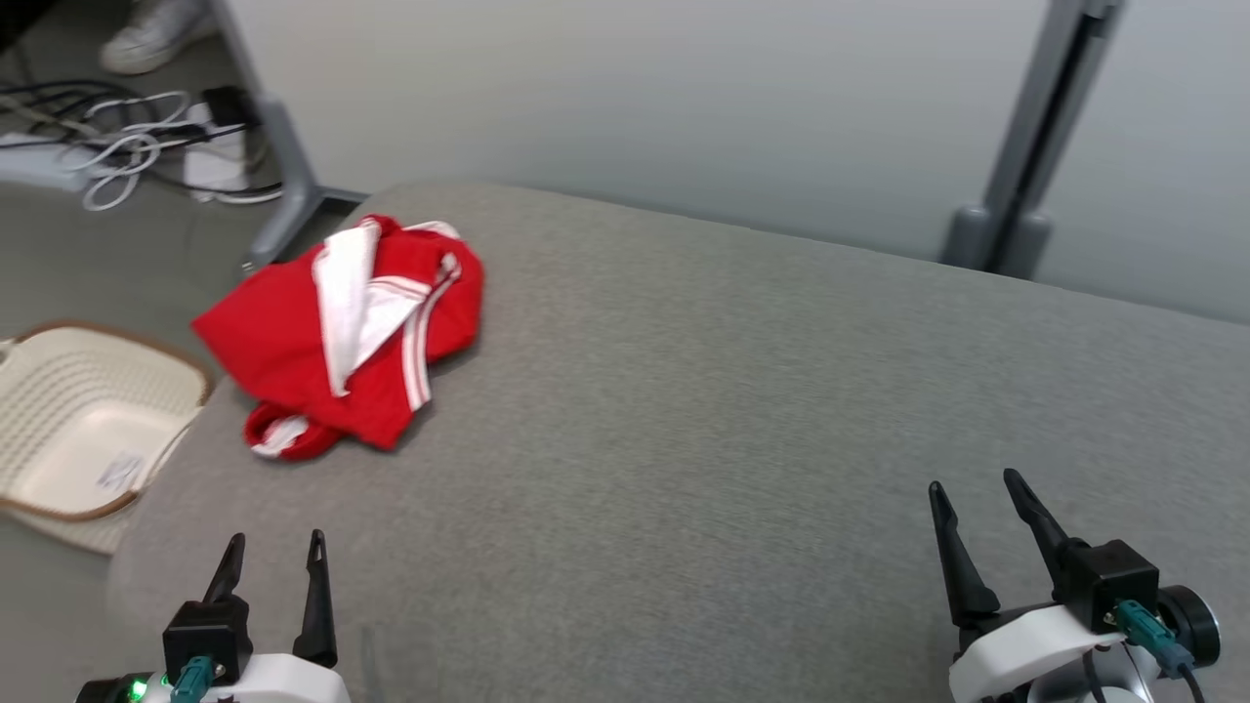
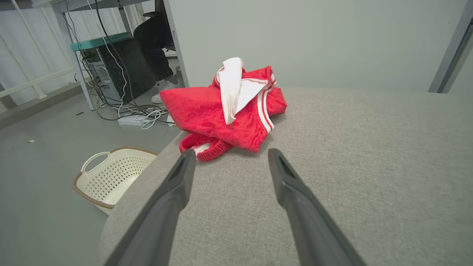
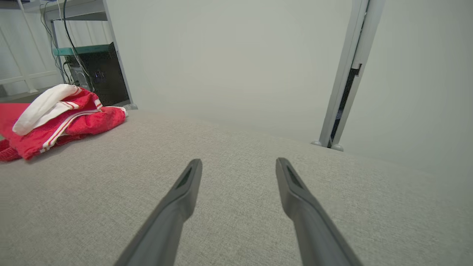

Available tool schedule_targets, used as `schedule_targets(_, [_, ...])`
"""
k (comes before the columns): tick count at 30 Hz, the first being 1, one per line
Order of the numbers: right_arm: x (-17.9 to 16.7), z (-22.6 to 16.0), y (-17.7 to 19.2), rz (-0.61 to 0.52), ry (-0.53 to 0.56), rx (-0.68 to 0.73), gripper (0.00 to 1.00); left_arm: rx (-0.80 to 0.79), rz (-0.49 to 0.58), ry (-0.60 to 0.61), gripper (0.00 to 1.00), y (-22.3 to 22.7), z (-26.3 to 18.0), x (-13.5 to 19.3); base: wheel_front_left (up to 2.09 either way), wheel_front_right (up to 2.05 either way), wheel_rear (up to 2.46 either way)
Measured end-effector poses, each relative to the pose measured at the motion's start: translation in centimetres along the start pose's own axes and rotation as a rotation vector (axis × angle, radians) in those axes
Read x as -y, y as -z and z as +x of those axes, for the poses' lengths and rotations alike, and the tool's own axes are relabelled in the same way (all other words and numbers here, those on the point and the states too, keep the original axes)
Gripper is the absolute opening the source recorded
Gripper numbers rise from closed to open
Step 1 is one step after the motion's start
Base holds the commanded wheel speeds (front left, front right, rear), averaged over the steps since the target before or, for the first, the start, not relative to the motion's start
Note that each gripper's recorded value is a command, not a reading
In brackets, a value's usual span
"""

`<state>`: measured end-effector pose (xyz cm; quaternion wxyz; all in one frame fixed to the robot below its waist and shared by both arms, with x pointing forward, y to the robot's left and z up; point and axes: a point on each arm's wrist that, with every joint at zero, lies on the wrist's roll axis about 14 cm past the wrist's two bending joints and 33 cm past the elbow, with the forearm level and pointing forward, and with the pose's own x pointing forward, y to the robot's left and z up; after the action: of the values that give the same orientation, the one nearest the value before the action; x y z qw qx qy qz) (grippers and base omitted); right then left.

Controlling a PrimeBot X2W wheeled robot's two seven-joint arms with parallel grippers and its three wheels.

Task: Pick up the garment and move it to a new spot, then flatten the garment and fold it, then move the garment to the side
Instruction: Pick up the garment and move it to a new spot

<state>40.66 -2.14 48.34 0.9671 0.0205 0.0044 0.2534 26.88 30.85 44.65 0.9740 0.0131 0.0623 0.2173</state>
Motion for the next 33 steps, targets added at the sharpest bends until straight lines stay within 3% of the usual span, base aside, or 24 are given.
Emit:
schedule_targets(10, [-6.6,3.0,0.8,0.016,-0.202,-0.021,1.0,-0.029,-0.036,-0.205,1.0,1.3,-4.0,-6.6,0.0,0.0,0.0])
schedule_targets(14, [-7.6,4.0,1.1,0.025,-0.236,-0.025,1.0,-0.029,-0.043,-0.239,1.0,1.2,-4.3,-7.6,0.0,0.0,0.0])
schedule_targets(23, [-6.7,4.9,2.5,0.02,-0.225,-0.052,1.0,-0.053,-0.091,-0.183,1.0,1.4,-2.3,-6.0,0.0,0.0,0.0])
schedule_targets(33, [-2.8,7.1,4.2,-0.018,-0.199,-0.052,1.0,-0.012,-0.114,-0.088,1.0,-2.0,7.7,-2.6,0.0,0.0,0.0])
